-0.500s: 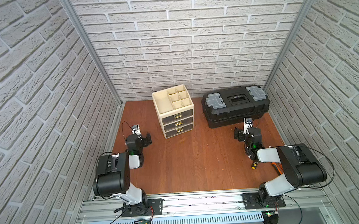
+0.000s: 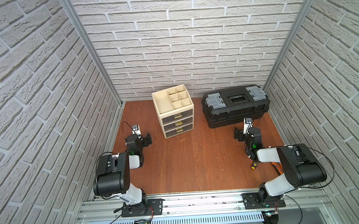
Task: Take the mice out of the drawer
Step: Move the storage box to the center of the board.
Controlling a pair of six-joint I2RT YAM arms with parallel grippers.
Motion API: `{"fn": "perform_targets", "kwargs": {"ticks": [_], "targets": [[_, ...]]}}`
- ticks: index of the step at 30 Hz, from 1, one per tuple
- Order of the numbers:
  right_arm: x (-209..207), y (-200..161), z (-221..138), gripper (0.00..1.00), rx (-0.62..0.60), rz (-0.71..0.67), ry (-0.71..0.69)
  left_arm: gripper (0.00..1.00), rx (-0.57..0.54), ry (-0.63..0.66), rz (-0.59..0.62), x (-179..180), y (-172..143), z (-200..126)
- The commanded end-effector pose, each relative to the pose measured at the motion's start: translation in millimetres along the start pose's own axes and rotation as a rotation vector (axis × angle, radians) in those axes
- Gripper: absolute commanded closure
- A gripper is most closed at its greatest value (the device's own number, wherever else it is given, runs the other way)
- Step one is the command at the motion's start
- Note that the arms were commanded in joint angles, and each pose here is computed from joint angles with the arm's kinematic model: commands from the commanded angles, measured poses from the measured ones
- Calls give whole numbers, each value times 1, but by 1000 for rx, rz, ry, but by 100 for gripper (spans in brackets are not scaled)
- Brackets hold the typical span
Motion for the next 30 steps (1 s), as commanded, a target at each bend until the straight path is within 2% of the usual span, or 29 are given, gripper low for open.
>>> {"fn": "perform_targets", "kwargs": {"ticks": [1,20,26,30], "targets": [[-4,15,0,1,-56,7,-14,2,-38,-7,11,-2,5,0],[-3,14,0,1,-55,6,-13,2,-28,14,-4,2,8,0],[-5,16,-1,1,-60,9,-25,2,10,60,-23,1,30,-11],[-10,36,-9,1,-1,-8,-7,2,-48,88,-30,-9,54,-38]]}}
Point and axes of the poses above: each gripper's point midway between its finger pads, its own z axis out along the fingers, its own x axis along the line the jaws close on, y = z × x, the point moved 6 cm from there along -z, back along the fingers, and after that the axes turned 11 degrees about -z, right-handed, at the moved point
